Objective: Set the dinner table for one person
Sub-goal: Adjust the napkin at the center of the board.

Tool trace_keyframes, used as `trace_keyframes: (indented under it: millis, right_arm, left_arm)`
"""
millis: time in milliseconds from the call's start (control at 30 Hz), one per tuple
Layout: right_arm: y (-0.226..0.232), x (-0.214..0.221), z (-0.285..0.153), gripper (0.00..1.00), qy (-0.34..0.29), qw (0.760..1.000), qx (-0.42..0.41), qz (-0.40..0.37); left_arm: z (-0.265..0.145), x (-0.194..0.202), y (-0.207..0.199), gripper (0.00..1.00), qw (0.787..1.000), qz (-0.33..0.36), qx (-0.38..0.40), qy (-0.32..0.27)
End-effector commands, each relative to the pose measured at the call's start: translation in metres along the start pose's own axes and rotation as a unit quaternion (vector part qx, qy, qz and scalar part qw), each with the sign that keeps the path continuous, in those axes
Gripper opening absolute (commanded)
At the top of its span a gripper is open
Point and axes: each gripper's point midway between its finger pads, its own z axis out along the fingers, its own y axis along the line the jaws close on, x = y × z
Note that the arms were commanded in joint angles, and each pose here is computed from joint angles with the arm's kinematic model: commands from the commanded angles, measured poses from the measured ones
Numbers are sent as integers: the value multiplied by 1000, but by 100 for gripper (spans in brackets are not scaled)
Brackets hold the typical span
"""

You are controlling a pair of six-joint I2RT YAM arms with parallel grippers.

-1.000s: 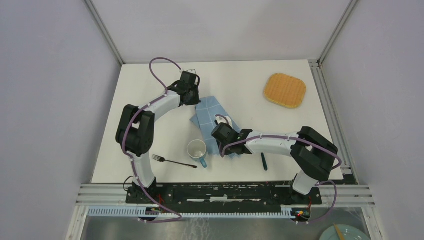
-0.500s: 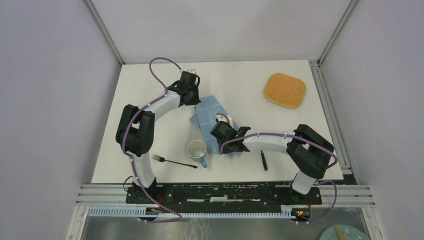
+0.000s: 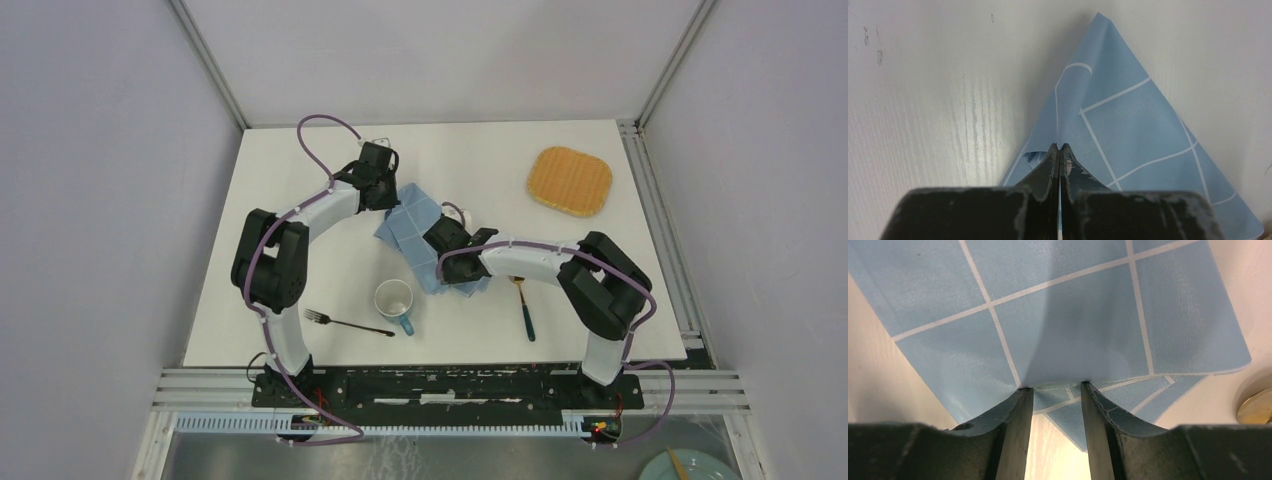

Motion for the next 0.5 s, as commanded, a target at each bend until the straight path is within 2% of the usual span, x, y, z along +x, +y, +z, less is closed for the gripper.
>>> trace_keyframes:
  millis: [0,267,467]
  right_arm:
    - [-45,8,25,47,27,996,83,8]
    - [-73,-26,42,47,27,993,117,15]
    - [-77,-63,42,47,18,994,109,15]
  left_arm:
    - [-20,-20,-9,2,1000,-5,16,-25]
    - [-20,-17,-8,2,1000,-4,15,-23]
    - [-19,-14,-5,2,1000,-1,13,-20]
